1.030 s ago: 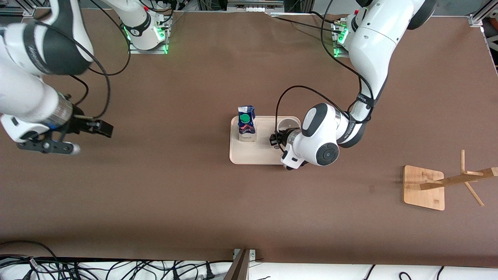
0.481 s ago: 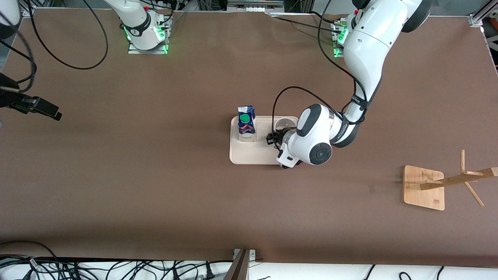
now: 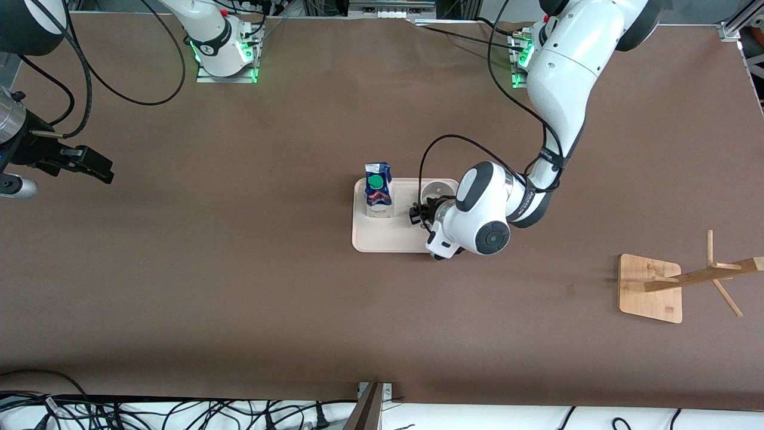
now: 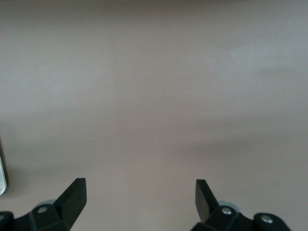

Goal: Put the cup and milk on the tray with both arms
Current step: 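Lower the white mug onto the tray beside the carton with the left gripper, then open the left gripper and lift it away from the mug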

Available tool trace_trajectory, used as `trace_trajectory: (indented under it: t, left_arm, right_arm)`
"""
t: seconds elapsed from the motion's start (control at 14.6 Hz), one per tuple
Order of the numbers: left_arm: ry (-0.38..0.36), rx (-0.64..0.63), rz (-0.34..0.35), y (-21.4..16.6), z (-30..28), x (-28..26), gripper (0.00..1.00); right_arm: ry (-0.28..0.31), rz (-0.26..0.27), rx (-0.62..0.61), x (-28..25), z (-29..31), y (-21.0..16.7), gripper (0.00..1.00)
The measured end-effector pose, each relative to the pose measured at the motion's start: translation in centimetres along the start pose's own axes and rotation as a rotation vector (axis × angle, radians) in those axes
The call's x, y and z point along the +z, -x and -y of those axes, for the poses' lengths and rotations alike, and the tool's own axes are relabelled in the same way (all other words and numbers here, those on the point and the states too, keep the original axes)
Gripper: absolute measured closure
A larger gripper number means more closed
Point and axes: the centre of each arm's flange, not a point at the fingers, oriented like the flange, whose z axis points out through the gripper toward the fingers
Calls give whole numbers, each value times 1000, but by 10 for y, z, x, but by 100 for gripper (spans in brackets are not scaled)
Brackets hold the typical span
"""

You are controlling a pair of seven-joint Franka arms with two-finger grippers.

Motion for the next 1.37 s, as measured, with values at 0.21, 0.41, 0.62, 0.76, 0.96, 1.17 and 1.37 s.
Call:
trace_trajectory:
  t: [0.21, 0.41, 0.62, 0.76, 0.96, 1.17, 1.37]
  left_arm:
    - [2, 1, -2, 0, -1, -1, 42]
    - [19, 5, -18, -1, -3, -15, 15]
    - [42, 6, -49, 0, -1, -48, 0]
    - [60, 18, -95, 8, 2, -83, 0]
    - [83, 44, -214, 32, 13, -164, 0]
    - [67, 46, -375, 58, 49, -256, 0]
    - [-35, 43, -470, 93, 98, -326, 0]
  right_arm:
    - [-1, -4, 0, -2, 0, 0, 0]
    - [-38, 2, 13, -2, 2, 0, 0]
    - [-107, -30, 30, -4, 4, -6, 0]
    - [-117, -62, 36, -4, 4, -11, 0]
    - [-106, -55, 37, 0, 2, -12, 0]
    - [-39, 29, 28, 8, -5, -3, 0]
    - [-17, 83, 25, 12, -7, 3, 0]
